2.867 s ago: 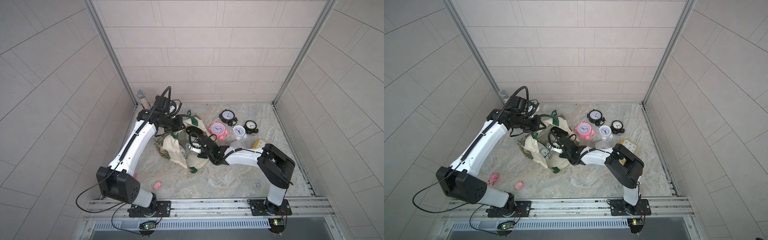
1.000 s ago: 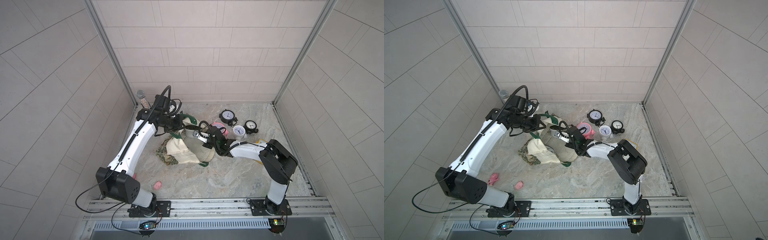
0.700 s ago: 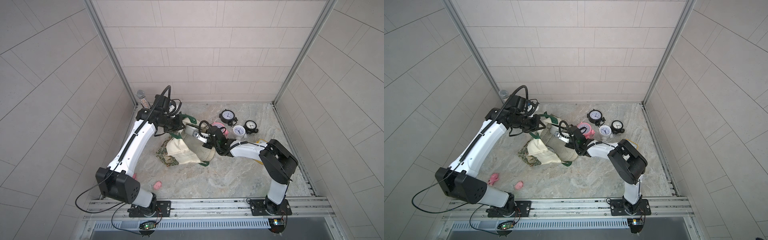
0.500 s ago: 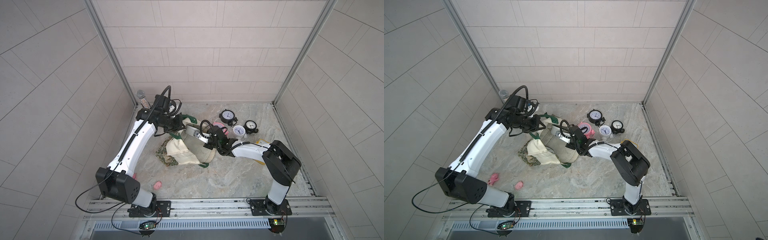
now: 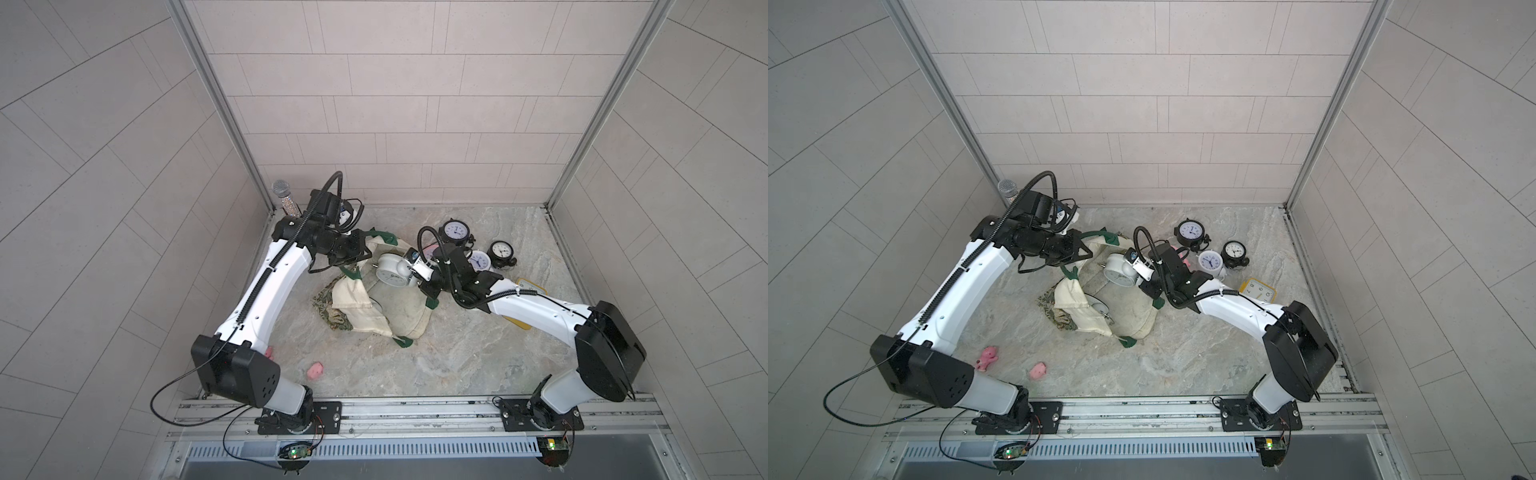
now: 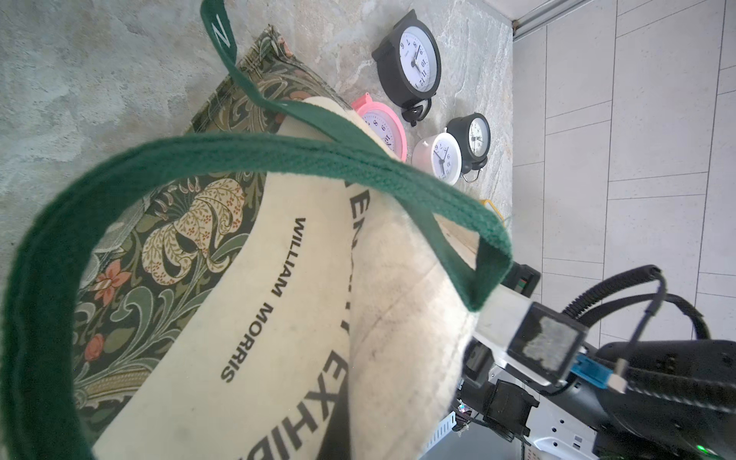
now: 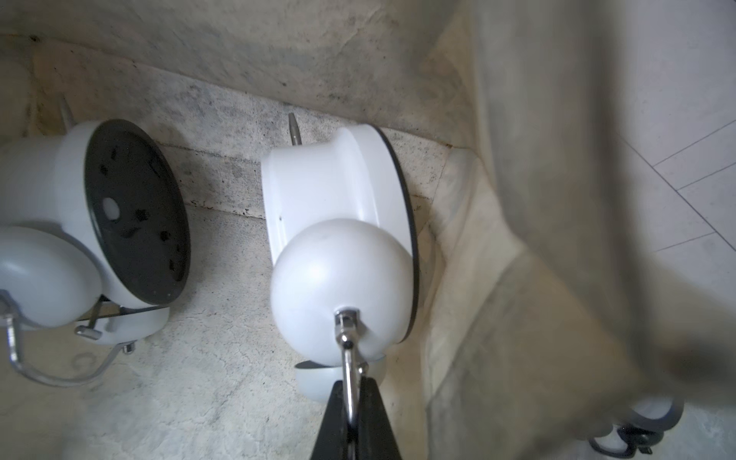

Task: Take the alarm clock out of the canvas bag
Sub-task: Pick up the alarm from the canvas bag.

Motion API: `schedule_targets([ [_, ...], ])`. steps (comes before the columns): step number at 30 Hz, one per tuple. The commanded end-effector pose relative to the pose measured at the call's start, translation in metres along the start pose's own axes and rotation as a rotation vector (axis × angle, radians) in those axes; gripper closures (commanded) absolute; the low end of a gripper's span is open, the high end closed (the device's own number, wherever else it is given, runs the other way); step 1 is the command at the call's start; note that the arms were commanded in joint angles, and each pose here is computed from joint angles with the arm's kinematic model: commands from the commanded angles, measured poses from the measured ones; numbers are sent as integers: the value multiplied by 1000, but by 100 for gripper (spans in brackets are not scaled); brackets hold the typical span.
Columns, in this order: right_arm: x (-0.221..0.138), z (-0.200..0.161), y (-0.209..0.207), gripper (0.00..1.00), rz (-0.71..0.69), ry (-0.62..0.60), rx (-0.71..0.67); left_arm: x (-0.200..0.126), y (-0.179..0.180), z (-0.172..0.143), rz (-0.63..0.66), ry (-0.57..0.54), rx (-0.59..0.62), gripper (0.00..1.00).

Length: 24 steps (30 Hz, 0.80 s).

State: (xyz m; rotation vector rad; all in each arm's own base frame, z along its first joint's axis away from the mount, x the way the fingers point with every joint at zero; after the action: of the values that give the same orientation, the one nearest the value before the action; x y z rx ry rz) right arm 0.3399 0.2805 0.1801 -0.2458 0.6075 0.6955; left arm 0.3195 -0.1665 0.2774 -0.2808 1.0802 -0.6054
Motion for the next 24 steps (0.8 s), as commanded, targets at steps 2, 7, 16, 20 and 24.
schedule_targets([
  [2,-41,43,3,100,30,-89,118,-21,-20,14,-50,-75,62,100],
  [7,-68,52,9,100,66,-78,189,-22,-17,15,-42,-76,71,100],
  [16,-124,68,20,100,135,-71,313,-26,-13,14,-14,-55,106,100],
  [20,-152,74,24,100,161,-74,366,-26,-9,15,-5,-54,110,100],
  [24,-176,77,27,100,198,-77,427,-28,-7,17,10,-61,111,100],
])
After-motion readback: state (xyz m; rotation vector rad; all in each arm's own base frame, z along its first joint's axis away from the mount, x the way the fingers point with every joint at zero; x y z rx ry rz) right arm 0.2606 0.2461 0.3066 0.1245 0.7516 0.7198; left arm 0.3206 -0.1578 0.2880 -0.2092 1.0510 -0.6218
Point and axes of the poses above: each gripper's point midway between its finger pads, its own x axis out along the fingers, its own y axis along the line the jaws close on, z = x × y, the point moved 1 cm from there along -x, back along the fingers, and after that the axes turned 14 degrees about x, right-handed, at the moved point
